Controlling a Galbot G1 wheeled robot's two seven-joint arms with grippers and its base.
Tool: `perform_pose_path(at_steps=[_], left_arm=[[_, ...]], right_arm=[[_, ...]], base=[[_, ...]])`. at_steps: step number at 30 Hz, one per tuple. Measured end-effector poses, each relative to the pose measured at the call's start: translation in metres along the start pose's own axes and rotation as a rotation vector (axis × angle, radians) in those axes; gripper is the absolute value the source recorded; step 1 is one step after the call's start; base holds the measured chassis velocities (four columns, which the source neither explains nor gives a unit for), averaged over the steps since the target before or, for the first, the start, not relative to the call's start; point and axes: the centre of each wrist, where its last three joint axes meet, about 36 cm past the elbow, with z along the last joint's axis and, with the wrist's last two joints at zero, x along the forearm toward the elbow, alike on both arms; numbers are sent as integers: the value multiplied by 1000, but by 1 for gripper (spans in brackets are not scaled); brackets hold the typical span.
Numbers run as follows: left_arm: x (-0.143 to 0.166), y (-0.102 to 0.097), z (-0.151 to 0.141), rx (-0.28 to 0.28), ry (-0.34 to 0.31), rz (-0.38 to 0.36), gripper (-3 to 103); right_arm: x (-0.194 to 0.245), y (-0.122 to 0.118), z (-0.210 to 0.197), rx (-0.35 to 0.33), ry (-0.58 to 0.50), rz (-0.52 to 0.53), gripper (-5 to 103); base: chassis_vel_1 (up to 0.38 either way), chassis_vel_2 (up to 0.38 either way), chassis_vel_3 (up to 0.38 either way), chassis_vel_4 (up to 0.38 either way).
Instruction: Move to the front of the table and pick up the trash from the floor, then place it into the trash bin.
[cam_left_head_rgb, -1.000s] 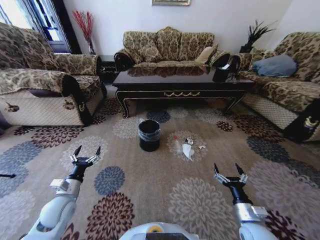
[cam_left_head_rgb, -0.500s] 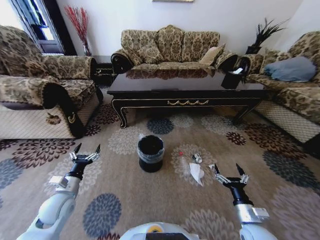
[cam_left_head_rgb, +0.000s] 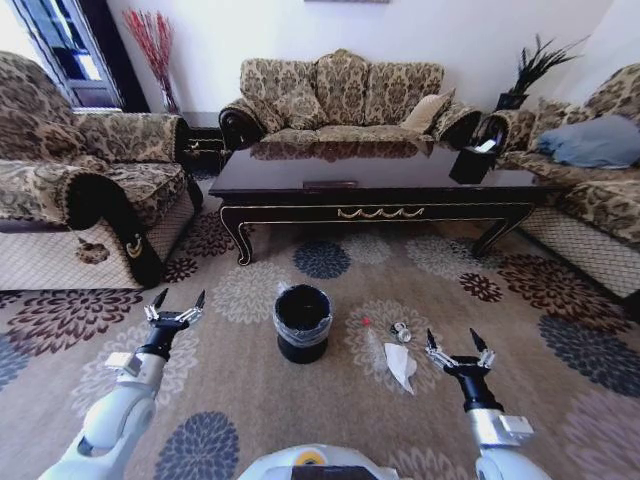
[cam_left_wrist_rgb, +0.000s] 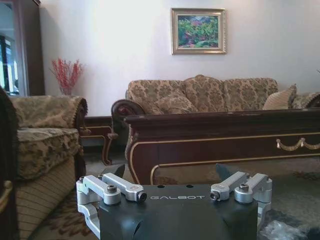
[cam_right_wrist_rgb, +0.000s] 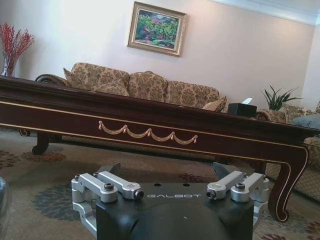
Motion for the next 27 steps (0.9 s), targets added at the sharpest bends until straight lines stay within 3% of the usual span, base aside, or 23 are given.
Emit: perform_pose_path(at_steps=[3, 5, 6, 8, 12, 15, 19, 21, 22, 25, 27], left_arm=[[-6, -11, 2, 12, 28, 25, 100], [-17, -31, 3, 24, 93, 75, 100], [-17, -31, 3, 24, 93, 75, 100], [-24, -51, -3, 35, 170, 125, 100], [-20, -68, -15, 50, 244, 141, 100], [-18, -75, -23, 83, 278, 129, 100], [-31, -90, -44, 169, 400, 110, 100], [-35, -93, -49, 177, 430, 111, 100], [-46, -97, -59, 191, 492, 122, 100], [-55, -99, -64, 199, 523, 137, 100], [-70, -104, -67, 222, 583, 154, 100]], right_arm=[[0, 0, 2, 3, -1, 1, 100], [1, -2, 5, 5, -16, 5, 100], [1, -2, 5, 5, -16, 5, 100], [2, -3, 8, 7, -27, 9, 100], [-8, 0, 15, -2, -35, -4, 100], [-17, 2, 19, -9, -39, -16, 100], [-20, 0, 23, -11, -33, -9, 100], [-20, 0, 24, -11, -31, -7, 100], [-19, -1, 25, -10, -27, -3, 100], [-18, 0, 26, -11, -25, -1, 100], [-19, 3, 27, -12, -22, 1, 100]], base=[[-91, 85, 92, -80], [-99, 102, 100, -87], [-99, 83, 105, -90], [-95, 75, 55, -48], [-21, 16, 9, -6], [0, 0, 0, 0], [0, 0, 0, 0], [0, 0, 0, 0], [0, 0, 0, 0], [0, 0, 0, 0], [0, 0, 0, 0]])
